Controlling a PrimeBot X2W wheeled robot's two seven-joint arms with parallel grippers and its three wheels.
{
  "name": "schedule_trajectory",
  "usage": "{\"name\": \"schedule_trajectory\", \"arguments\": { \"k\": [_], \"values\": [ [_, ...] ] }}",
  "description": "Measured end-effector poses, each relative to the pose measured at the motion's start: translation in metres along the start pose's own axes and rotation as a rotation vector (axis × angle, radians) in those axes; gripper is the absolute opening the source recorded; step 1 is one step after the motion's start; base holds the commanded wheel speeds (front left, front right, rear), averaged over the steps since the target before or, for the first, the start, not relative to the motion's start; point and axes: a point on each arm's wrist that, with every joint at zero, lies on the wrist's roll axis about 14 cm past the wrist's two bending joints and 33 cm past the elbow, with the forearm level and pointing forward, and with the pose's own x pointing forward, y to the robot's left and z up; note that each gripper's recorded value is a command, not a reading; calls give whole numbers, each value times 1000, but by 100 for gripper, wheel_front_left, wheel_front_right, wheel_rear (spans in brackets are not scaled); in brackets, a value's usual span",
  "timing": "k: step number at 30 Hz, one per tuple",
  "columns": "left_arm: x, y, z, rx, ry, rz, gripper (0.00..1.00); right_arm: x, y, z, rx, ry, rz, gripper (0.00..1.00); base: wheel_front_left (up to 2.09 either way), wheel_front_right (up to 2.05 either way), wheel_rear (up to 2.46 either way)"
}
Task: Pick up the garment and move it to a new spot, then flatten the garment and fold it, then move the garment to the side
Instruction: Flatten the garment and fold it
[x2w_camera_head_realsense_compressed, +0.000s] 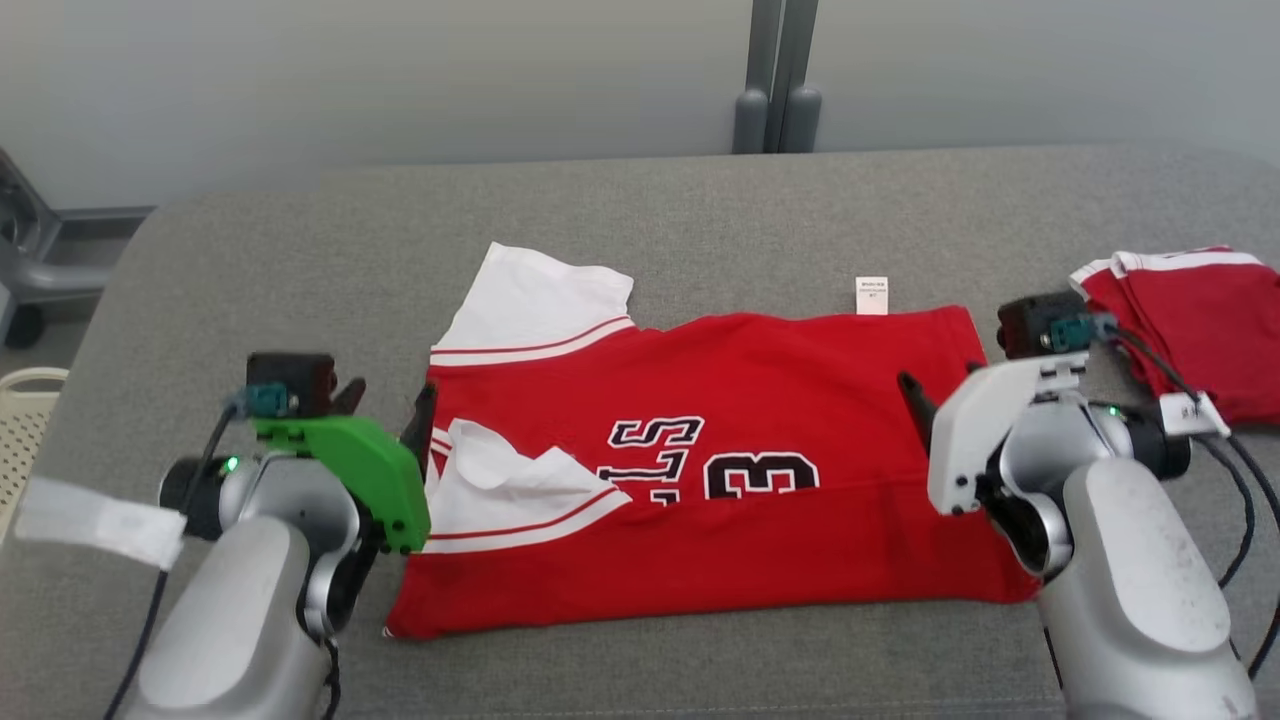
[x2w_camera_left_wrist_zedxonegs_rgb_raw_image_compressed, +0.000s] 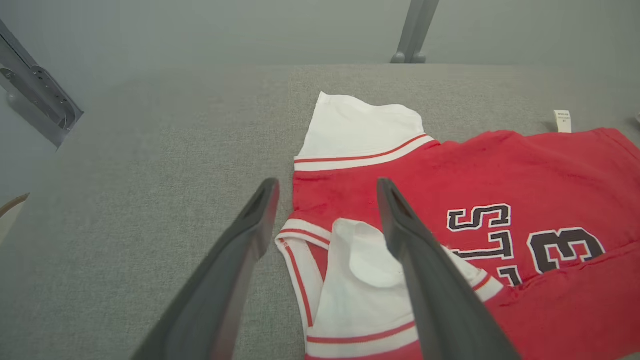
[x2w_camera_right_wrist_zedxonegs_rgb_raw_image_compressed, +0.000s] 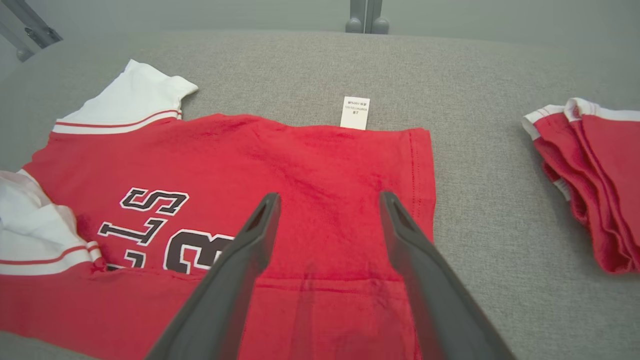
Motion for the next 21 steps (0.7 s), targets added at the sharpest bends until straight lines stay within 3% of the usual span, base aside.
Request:
{"name": "schedule_trajectory", "arguments": {
  "k": [8,21],
  "values": [
    [63,-1,19,22,114,-23,100,32,9,-4,-90,195,30,100,0,0,0],
    [151,-4,-8,192,322,-22,100,67,-33,-15,-73,223,-43,100,0,0,0]
  ]
}}
